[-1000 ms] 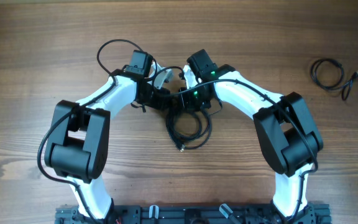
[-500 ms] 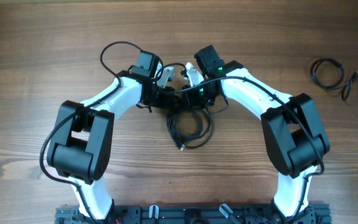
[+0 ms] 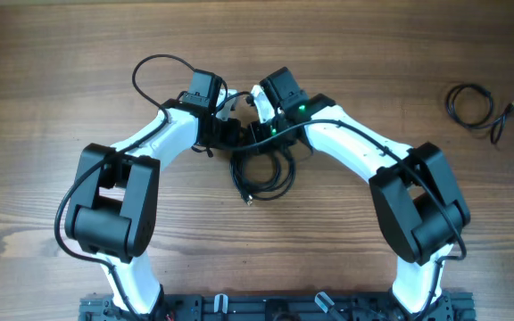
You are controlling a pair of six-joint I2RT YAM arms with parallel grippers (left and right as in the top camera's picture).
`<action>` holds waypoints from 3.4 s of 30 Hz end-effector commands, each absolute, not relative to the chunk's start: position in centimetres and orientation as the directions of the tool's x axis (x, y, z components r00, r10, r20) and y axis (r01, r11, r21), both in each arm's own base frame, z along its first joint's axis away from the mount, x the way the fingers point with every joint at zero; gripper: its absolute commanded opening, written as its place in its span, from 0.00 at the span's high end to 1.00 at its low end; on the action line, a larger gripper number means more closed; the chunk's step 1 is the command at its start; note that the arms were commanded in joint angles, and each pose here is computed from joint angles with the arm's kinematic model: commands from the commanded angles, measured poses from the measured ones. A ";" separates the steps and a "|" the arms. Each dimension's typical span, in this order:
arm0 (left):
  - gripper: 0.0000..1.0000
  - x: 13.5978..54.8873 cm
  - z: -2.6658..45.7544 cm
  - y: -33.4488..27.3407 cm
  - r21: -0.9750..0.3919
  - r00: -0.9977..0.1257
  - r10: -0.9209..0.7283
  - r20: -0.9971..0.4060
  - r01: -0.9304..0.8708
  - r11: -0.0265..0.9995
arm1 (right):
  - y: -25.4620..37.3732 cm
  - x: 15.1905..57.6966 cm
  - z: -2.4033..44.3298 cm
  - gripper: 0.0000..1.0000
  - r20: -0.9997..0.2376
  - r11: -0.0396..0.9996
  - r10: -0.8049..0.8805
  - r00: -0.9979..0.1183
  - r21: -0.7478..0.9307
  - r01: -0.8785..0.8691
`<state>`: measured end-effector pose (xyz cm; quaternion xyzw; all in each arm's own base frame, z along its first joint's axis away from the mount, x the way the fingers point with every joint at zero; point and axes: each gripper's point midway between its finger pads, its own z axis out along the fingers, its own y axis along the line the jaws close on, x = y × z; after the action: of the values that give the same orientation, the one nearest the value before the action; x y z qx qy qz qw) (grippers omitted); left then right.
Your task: Untangle cables
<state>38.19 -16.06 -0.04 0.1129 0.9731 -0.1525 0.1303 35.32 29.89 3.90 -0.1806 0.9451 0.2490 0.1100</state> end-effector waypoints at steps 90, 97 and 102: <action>0.91 37.3 3.2 -19.6 -0.547 -0.923 0.207 -0.325 0.362 0.755 | 25.2 35.7 5.3 0.71 -0.157 0.831 -0.071 -0.985 0.537 -0.145; 0.90 35.7 6.0 -21.9 -0.644 -0.874 0.280 -0.398 0.483 0.593 | 27.2 35.2 6.8 0.69 -0.165 0.739 -0.112 -0.980 0.645 -0.194; 0.90 34.6 7.2 -22.8 -0.691 -0.851 0.306 -0.426 0.525 0.497 | 27.0 35.7 6.6 0.68 -0.224 0.745 -0.153 -0.962 0.613 -0.262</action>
<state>35.24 -21.88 4.78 0.2128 0.8840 -0.4024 0.1066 35.46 26.69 6.03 -0.0803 0.9362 0.3370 0.0594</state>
